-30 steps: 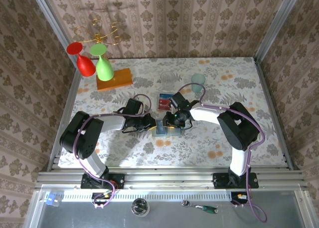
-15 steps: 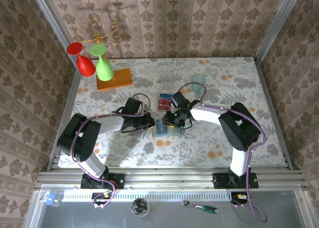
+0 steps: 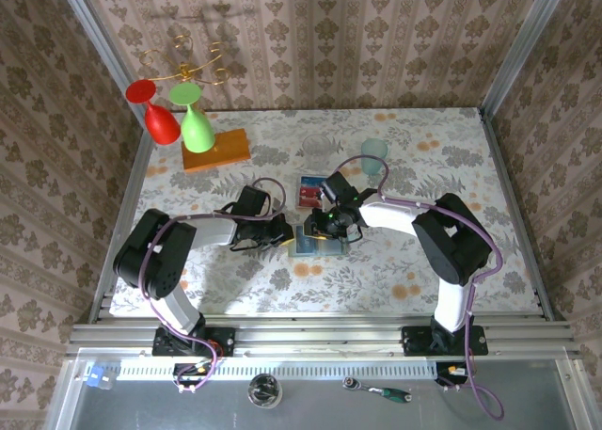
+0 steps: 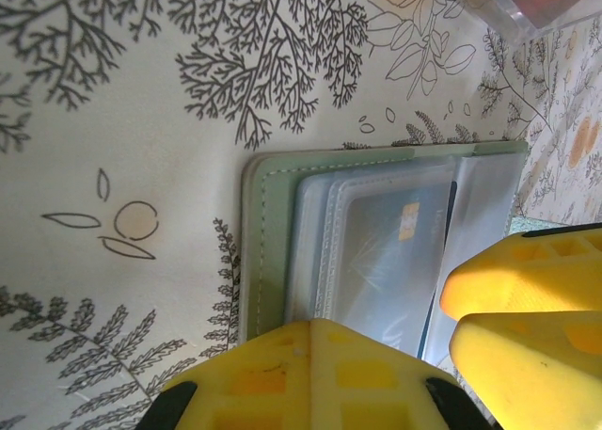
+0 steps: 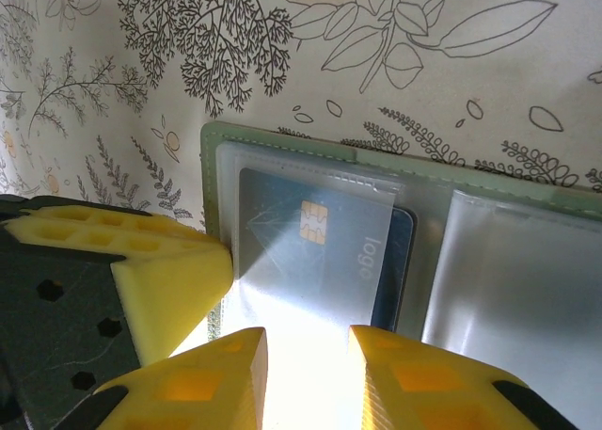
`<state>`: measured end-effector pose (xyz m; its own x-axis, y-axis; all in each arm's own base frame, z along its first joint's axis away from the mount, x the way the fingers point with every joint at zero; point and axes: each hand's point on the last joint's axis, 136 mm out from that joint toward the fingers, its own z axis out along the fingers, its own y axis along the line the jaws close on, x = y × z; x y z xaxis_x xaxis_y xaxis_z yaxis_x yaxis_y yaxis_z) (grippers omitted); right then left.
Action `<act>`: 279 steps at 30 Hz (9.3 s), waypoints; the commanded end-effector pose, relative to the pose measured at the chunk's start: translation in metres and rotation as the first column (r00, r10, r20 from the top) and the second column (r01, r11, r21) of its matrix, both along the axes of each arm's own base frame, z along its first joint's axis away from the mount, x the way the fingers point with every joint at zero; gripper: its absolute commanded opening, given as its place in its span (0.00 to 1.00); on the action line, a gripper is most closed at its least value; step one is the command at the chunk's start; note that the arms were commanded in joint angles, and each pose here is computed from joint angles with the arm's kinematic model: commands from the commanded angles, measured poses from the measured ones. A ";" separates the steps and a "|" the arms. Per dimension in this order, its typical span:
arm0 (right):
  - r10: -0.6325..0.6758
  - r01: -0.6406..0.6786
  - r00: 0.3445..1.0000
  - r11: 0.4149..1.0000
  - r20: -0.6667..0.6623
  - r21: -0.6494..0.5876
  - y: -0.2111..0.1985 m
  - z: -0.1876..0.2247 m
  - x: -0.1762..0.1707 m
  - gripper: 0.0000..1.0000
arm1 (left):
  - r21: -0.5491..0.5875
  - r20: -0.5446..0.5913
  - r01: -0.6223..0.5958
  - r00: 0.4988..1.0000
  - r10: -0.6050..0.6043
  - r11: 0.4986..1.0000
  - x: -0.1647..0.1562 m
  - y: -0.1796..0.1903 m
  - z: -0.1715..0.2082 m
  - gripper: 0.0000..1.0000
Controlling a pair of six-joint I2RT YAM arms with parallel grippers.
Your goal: Take the credit cards out of the card holder
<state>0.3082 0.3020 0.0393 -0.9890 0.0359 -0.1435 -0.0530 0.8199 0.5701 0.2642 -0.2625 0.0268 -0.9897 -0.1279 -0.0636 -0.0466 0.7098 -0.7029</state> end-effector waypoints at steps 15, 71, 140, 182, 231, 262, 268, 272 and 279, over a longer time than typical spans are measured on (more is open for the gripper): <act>-0.030 0.028 0.999 0.995 -0.021 -0.100 -0.021 -0.015 -0.003 0.30 | 0.016 -0.023 0.002 1.000 -0.002 1.000 -0.003 0.003 -0.008 0.02; -0.065 0.067 0.997 0.997 -0.041 0.041 -0.018 -0.010 0.000 0.31 | 0.115 -0.013 0.059 0.998 -0.058 0.992 -0.006 -0.001 -0.007 0.00; -0.109 0.117 0.992 0.980 -0.060 0.159 -0.017 -0.003 0.001 0.22 | 0.115 -0.037 0.062 0.998 -0.058 0.991 -0.008 -0.002 -0.012 0.00; -0.131 0.134 0.991 0.987 -0.035 0.087 -0.055 0.003 -0.005 0.09 | 0.090 -0.033 0.047 0.998 -0.045 0.995 -0.010 -0.004 -0.013 0.00; -0.083 0.081 0.997 0.985 -0.006 -0.155 -0.042 0.019 -0.013 0.11 | -0.064 -0.013 0.056 0.998 -0.057 0.996 -0.030 -0.013 0.003 0.00; 0.610 -0.473 0.766 0.749 0.203 -0.464 -0.069 0.086 0.031 0.08 | -0.061 0.035 0.004 0.999 -0.002 0.998 0.001 0.007 0.047 0.08; 0.816 -0.614 0.533 0.556 0.225 -0.560 -0.062 0.094 0.043 0.09 | -0.033 0.036 -0.011 0.999 0.012 0.999 0.010 0.017 0.055 0.08; 0.886 -0.646 0.418 0.445 0.201 -0.620 -0.061 0.098 0.055 0.07 | -0.021 0.029 -0.051 0.998 0.051 0.998 0.018 0.030 0.056 0.08; 0.938 -0.684 0.320 0.327 0.134 -0.652 -0.054 0.099 0.078 0.07 | -0.043 0.020 -0.093 0.995 0.093 0.995 0.031 0.036 0.058 0.08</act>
